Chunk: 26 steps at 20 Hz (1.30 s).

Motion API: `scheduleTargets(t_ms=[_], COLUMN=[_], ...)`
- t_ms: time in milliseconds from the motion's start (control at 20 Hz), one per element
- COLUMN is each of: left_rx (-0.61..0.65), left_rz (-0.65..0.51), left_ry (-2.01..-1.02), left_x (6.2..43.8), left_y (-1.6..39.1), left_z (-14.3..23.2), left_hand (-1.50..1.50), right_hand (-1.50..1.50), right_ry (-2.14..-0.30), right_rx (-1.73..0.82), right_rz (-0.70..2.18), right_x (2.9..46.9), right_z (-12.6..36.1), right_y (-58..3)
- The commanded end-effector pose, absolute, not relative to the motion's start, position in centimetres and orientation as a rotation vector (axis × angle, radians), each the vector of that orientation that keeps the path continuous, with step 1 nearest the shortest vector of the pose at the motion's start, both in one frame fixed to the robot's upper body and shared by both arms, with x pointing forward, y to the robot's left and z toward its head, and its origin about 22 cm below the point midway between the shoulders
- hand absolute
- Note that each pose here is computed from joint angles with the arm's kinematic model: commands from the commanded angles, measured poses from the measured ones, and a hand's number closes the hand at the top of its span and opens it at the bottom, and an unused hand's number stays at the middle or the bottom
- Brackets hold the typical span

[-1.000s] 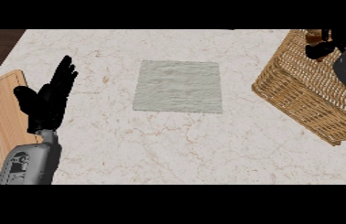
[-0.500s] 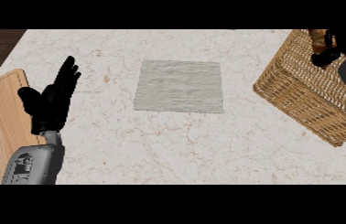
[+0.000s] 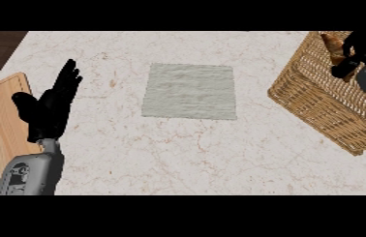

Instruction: Pick the croissant from the placemat and place it in the basket

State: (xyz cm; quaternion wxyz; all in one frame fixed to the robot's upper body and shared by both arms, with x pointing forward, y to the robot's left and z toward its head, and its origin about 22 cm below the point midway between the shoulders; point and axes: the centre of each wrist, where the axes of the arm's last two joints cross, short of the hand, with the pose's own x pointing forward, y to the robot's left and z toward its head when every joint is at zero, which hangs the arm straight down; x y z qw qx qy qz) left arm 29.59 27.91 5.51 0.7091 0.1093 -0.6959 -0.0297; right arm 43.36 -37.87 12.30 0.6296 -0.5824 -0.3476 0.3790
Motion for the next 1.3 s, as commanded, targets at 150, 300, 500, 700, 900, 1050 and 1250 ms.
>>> scheduleTargets(t_ms=[150,300,500,700,900,1050,1250], left_rx=[0.244,0.246,0.254,0.259,0.262,0.268,0.290], left_rz=[-0.077,-0.067,-0.062,-0.063,-0.025,-0.026,-0.026], left_ry=[-1.544,-1.534,-1.541,-1.536,-1.530,-1.530,-1.509], left_x=[30.0,29.1,29.3,29.2,29.4,28.4,28.4], left_y=[27.1,28.3,29.0,27.9,29.3,29.5,30.1], left_z=[4.5,5.3,5.0,4.0,5.0,3.8,4.9], left_hand=[0.00,0.00,0.00,0.00,0.00,0.00,0.00], right_hand=[-1.50,-1.50,-1.50,-1.50,-1.50,-1.50,-1.50], right_ry=[-0.738,-0.883,-1.053,-1.160,-1.195,-1.218,-1.252], right_rx=[-1.321,-1.337,-1.293,-1.260,-1.194,-1.135,-1.092], right_rz=[0.773,0.673,0.509,0.307,0.102,0.001,-0.133], right_x=[42.8,43.0,43.3,43.9,43.3,42.3,39.6], right_z=[12.5,11.7,14.4,16.2,16.7,15.4,16.7], right_y=[-39.1,-38.1,-39.0,-38.5,-39.9,-41.3,-46.1])
